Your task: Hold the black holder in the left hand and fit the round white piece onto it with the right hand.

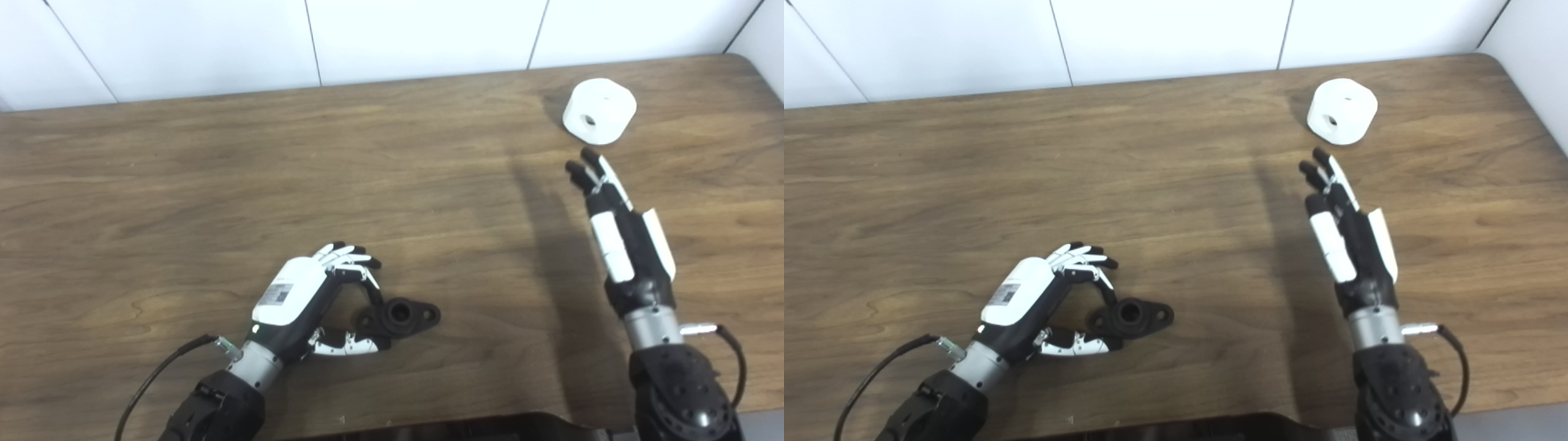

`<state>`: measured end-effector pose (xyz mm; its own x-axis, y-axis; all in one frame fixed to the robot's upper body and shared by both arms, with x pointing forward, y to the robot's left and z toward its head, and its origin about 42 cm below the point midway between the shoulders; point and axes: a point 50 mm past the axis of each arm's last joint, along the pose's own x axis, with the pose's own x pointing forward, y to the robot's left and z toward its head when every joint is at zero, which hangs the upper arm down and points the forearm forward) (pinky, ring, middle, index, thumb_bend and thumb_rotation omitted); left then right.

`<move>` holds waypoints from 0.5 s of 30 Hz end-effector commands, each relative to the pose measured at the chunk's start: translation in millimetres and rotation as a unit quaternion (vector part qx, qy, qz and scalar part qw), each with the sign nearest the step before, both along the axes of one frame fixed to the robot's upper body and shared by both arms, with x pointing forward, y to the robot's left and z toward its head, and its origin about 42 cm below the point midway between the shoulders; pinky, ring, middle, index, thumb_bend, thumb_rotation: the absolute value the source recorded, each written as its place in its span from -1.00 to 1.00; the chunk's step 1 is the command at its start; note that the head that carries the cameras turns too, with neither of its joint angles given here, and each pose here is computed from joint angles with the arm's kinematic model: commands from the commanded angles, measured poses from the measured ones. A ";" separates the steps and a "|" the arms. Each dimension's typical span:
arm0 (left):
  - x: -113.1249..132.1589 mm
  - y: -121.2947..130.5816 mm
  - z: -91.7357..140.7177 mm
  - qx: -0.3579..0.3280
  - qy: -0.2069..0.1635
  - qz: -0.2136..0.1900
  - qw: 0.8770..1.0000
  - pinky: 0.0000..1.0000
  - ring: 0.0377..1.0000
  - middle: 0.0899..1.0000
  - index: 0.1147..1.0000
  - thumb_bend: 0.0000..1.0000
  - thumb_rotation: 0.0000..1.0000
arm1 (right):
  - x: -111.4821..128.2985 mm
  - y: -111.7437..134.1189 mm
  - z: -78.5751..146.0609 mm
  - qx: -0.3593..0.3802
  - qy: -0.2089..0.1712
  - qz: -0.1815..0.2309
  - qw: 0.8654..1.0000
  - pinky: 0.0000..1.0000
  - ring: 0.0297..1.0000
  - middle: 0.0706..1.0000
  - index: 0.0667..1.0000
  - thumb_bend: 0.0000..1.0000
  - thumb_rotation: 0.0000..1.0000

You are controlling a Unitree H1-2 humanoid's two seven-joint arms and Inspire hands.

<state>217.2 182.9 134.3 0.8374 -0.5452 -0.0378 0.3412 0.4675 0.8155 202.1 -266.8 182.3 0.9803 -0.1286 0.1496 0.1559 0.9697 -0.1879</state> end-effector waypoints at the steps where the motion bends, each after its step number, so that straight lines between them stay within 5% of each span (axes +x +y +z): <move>1: -4.2 7.4 -17.9 0.036 0.031 0.004 0.999 0.84 0.76 0.54 -0.16 0.05 -0.90 | 2.7 2.1 18.3 0.005 -0.042 -0.005 0.999 1.00 0.84 0.77 0.87 0.22 0.88; 15: -3.2 6.5 -25.3 0.067 0.025 0.002 0.997 0.81 0.75 0.54 -0.16 0.04 -0.90 | 9.7 -16.3 38.1 -0.020 -0.074 -0.013 0.997 0.95 0.83 0.77 0.87 0.14 0.86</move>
